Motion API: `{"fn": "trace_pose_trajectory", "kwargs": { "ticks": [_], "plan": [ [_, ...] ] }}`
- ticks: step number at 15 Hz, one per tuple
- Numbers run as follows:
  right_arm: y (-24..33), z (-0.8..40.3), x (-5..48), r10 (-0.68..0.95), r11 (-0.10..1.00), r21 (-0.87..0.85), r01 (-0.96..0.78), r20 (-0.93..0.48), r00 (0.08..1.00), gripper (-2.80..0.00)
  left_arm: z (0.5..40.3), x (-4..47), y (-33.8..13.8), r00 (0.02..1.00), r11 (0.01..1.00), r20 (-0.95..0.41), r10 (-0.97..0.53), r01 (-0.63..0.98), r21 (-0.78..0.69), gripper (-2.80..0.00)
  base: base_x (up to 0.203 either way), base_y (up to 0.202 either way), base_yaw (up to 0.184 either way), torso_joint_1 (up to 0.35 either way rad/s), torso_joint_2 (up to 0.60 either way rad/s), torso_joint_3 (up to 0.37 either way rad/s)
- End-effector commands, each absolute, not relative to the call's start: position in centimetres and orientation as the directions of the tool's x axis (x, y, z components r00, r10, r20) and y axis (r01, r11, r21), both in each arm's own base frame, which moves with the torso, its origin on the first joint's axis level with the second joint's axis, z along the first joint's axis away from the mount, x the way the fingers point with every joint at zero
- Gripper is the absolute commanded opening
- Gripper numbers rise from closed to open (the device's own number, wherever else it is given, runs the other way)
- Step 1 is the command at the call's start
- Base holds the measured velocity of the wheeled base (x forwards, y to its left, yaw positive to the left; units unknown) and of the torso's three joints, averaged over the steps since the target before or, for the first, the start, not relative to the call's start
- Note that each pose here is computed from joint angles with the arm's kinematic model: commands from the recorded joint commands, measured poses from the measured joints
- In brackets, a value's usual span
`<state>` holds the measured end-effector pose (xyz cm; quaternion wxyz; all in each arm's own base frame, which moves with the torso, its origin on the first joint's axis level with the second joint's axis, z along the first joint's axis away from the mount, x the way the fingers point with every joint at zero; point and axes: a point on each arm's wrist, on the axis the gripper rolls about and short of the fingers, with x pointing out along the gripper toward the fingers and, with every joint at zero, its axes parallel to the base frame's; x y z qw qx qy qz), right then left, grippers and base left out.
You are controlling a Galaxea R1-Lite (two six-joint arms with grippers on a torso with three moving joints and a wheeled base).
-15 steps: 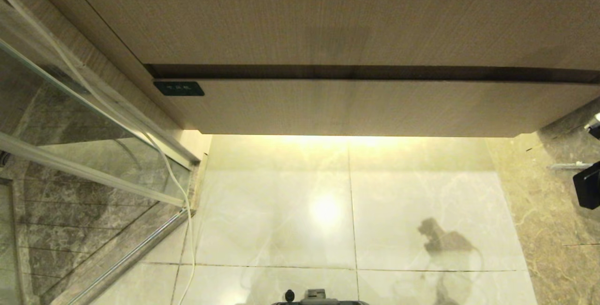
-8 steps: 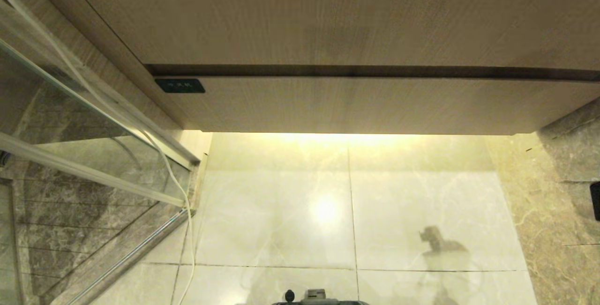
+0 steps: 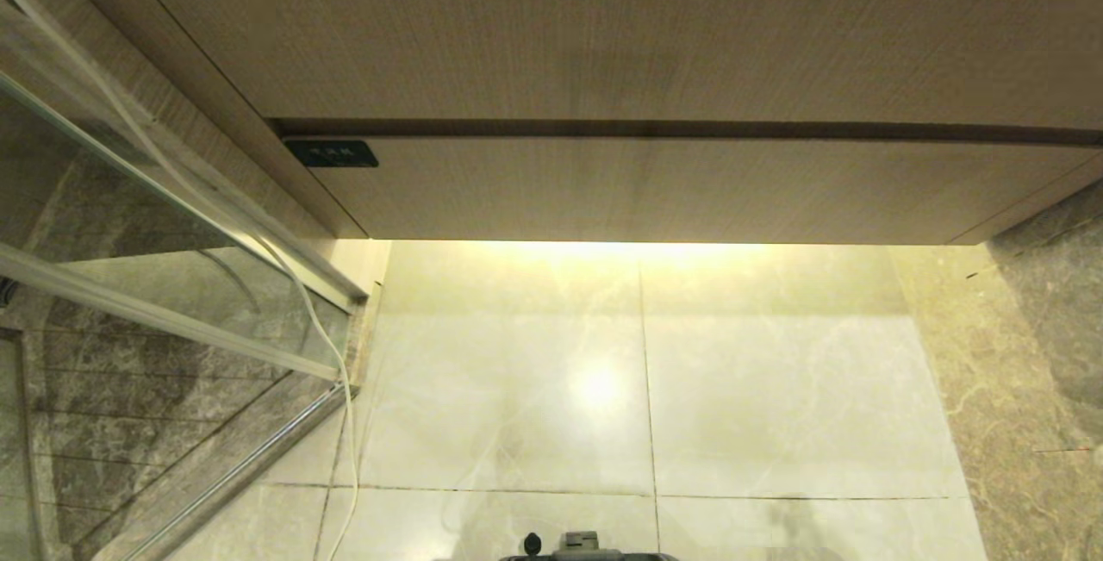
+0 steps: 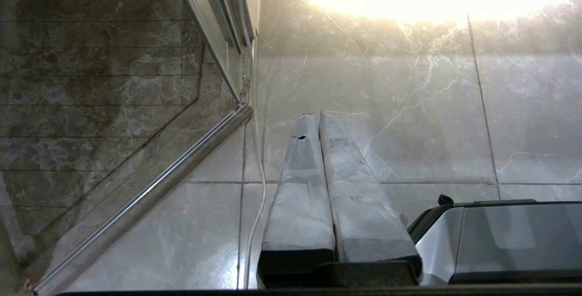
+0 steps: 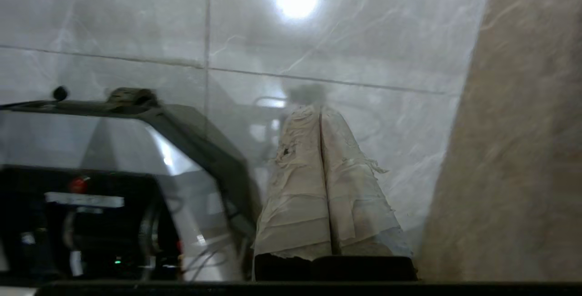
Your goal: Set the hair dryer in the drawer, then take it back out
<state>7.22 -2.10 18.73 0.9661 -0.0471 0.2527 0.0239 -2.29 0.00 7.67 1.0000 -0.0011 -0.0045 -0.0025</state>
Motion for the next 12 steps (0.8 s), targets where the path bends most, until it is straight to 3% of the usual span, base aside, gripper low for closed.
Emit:
{"fn": "trace_pose_trajectory", "kwargs": {
  "ticks": [1,3,8,12],
  "plan": [
    [-0.4,15.8,3.4,0.015,0.997,-0.061,-0.046,-0.437,0.899,-2.80,7.7,-2.3,0.0,1.000,1.000,0.008,-0.005,0.005,-0.002,-2.80,0.000,0.000,0.000,0.000,0.00,0.000],
    [-0.2,13.7,2.3,-0.064,0.998,-0.052,0.046,-0.420,0.905,-2.80,7.7,-2.3,0.0,1.000,1.000,0.009,-0.005,0.005,-0.002,-2.80,0.000,0.000,0.000,0.000,0.00,0.000],
    [0.1,9.0,-1.1,0.005,0.998,-0.064,-0.018,-0.199,0.980,-2.80,7.7,-2.3,0.0,1.000,1.000,0.008,-0.005,0.005,-0.002,-2.80,0.000,0.000,0.000,0.000,0.00,0.000],
    [0.1,8.2,-2.4,0.014,0.998,-0.066,-0.016,-0.034,0.999,-2.80,7.7,-2.3,0.0,1.000,1.000,0.008,-0.005,0.005,-0.002,-2.80,0.000,0.000,0.000,0.000,0.00,0.000]
  ]
}}
